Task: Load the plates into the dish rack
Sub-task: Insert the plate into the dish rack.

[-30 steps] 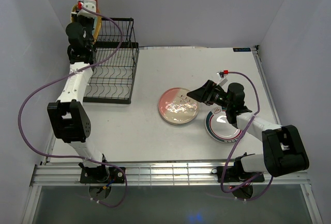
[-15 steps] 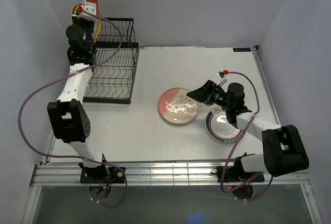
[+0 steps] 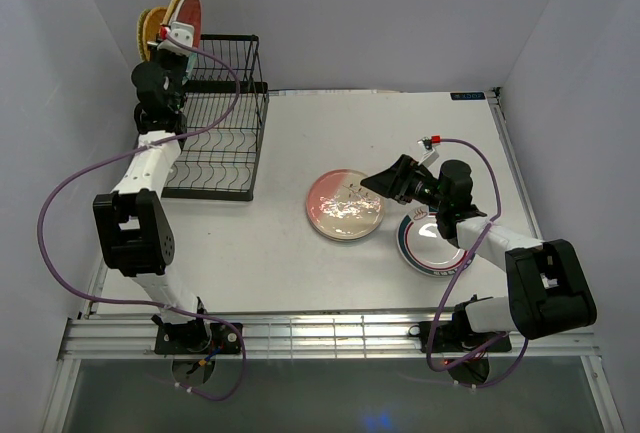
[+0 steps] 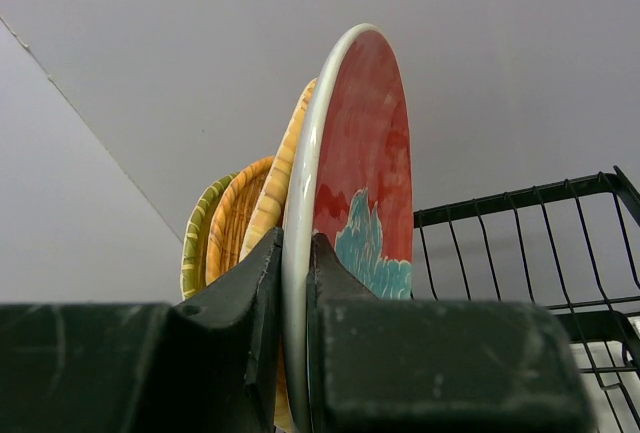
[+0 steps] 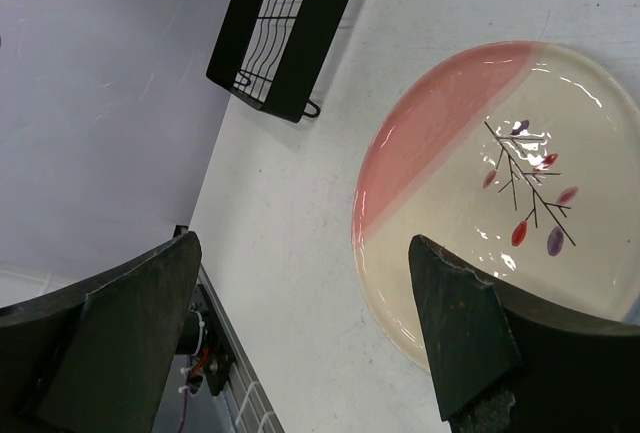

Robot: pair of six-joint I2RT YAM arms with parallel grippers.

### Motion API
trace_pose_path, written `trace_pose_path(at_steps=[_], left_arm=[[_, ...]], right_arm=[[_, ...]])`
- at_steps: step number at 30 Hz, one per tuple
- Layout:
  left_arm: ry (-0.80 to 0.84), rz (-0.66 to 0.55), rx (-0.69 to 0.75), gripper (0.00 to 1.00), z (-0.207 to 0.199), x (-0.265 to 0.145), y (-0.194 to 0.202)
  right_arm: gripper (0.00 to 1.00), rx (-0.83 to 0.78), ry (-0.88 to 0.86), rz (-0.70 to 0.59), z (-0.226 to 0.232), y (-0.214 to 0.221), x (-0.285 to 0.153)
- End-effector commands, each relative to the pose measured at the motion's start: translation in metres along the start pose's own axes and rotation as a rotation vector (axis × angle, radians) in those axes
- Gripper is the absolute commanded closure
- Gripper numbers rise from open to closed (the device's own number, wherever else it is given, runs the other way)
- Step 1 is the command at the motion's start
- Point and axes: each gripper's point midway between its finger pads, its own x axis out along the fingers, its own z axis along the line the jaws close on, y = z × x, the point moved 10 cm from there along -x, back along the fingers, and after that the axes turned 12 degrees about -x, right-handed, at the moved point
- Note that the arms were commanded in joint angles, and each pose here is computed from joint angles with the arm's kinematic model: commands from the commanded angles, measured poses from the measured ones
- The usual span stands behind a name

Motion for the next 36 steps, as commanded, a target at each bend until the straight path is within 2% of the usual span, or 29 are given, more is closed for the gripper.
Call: trace_pose_path(at_steps=[1, 14, 36], left_arm=[[-0.031, -0.255, 0.003, 1.0, 0.019, -0.005, -0.067], [-0.047, -0.19, -0.048, 1.0, 0.02, 0.007, -0.049], [-0.064, -0.144, -0.052, 1.0, 0.017, 0.029, -0.027]], right_arm=[[0.1, -0.056, -0.049, -0.048, 0.008, -0.017, 0.004], [0.1, -0.049, -0.051, -0.039, 0.006, -0.016, 0.006], [0.1, -0.043, -0.052, -0.033, 0.004, -0.015, 0.007]])
